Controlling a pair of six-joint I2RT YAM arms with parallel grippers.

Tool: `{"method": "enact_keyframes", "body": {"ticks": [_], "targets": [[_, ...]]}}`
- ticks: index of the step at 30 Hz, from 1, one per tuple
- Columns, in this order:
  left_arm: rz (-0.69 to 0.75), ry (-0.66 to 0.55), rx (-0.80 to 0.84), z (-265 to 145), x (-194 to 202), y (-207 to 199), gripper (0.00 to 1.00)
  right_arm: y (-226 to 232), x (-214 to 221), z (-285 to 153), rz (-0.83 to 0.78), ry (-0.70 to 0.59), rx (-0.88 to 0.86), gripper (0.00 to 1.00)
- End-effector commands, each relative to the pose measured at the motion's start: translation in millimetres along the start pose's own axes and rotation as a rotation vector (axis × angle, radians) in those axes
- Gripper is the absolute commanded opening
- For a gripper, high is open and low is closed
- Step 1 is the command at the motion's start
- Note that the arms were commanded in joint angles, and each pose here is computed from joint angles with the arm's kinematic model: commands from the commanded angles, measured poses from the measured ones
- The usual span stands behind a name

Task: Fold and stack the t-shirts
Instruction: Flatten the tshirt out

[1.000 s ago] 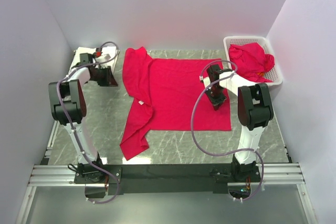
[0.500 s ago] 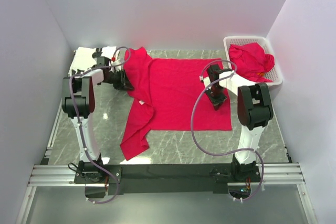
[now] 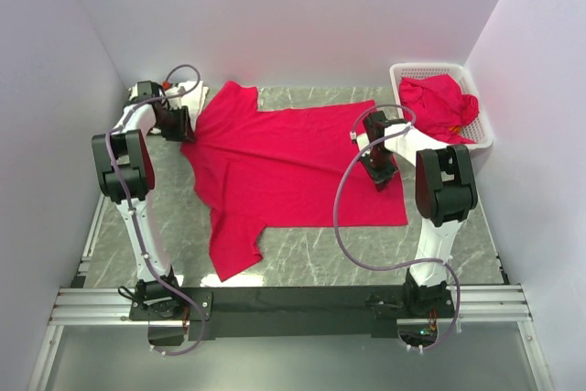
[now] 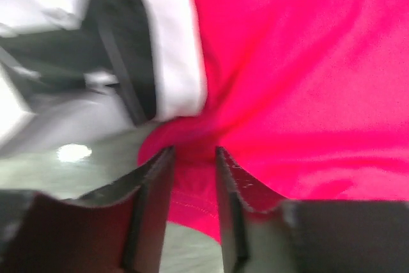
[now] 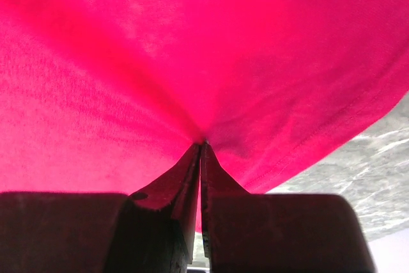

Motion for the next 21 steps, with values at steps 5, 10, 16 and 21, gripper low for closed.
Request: {"method": "enact_keyframes", "body": {"ticks": [5, 10, 16, 21], "targets": [[0.227, -0.023, 0.009, -29.2, -28.0, -1.1, 0.53, 4.6, -12.8, -33.1, -0.021, -0.086, -0.133, 0.13], [0.275, -0.056, 0.109, -63.7, -15.4, -28.2, 0.55, 9.4, -11.5, -57.4, -0.032, -0.126, -0.198, 0.16], [0.239, 0.018, 0.152, -85.6, 41.2, -50.0, 0.5, 12.6, -4.0, -57.6, -0.03, -0.116, -0.215, 0.16], [0.193, 0.102, 0.14, -73.2, 80.9, -48.4, 0.44, 16.1, -1.1, -35.3, -0.029, -0.069, -0.218, 0.15]]}}
Point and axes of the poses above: each gripper's point midway between its finger pads, its own z axis out along the fingers, its own y axis along the line the jaws close on, x = y × z, the point moved 9 cm from there along -z, back along the fingers, and after that the axes turned 6 degrees about z, right-handed, at the moved point
